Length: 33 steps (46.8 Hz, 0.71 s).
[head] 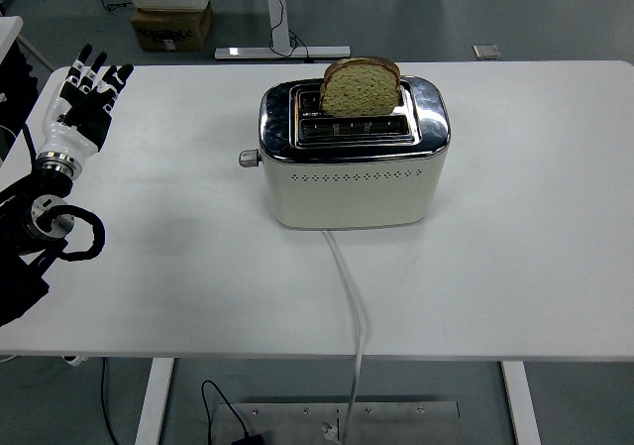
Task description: Press down toaster
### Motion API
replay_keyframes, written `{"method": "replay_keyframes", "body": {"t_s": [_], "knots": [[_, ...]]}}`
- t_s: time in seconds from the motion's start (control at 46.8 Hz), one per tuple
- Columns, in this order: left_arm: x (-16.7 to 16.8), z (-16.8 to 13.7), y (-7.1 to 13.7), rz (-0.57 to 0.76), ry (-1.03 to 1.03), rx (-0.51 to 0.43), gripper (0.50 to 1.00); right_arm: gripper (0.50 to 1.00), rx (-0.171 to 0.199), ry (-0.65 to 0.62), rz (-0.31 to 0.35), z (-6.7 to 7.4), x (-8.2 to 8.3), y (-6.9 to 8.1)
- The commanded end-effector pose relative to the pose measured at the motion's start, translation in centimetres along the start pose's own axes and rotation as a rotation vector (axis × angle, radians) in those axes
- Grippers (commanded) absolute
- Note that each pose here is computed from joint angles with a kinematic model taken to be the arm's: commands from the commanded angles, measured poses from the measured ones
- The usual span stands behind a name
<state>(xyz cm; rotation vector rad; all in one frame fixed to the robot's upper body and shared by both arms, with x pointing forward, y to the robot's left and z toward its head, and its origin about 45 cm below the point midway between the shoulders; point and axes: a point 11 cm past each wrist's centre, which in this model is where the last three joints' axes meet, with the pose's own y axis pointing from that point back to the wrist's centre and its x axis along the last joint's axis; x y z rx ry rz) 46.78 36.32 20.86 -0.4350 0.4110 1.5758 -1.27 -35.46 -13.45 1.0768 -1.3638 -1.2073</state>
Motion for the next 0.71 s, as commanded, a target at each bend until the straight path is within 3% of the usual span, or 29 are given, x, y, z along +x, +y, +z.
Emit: {"method": "replay_keyframes", "body": {"t_s": [0.0,0.684], "knots": [[-0.3,-0.4,0.0,-0.003,0.007,0.003,1.000,0.998,0.000,0.000,0.000,0.0,0.0,0.0],[0.8,-0.8,0.3,-0.013,0.028,0.002,1.000,0.998,0.004,-0.002,-0.003,0.0,-0.1,0.0]]}}
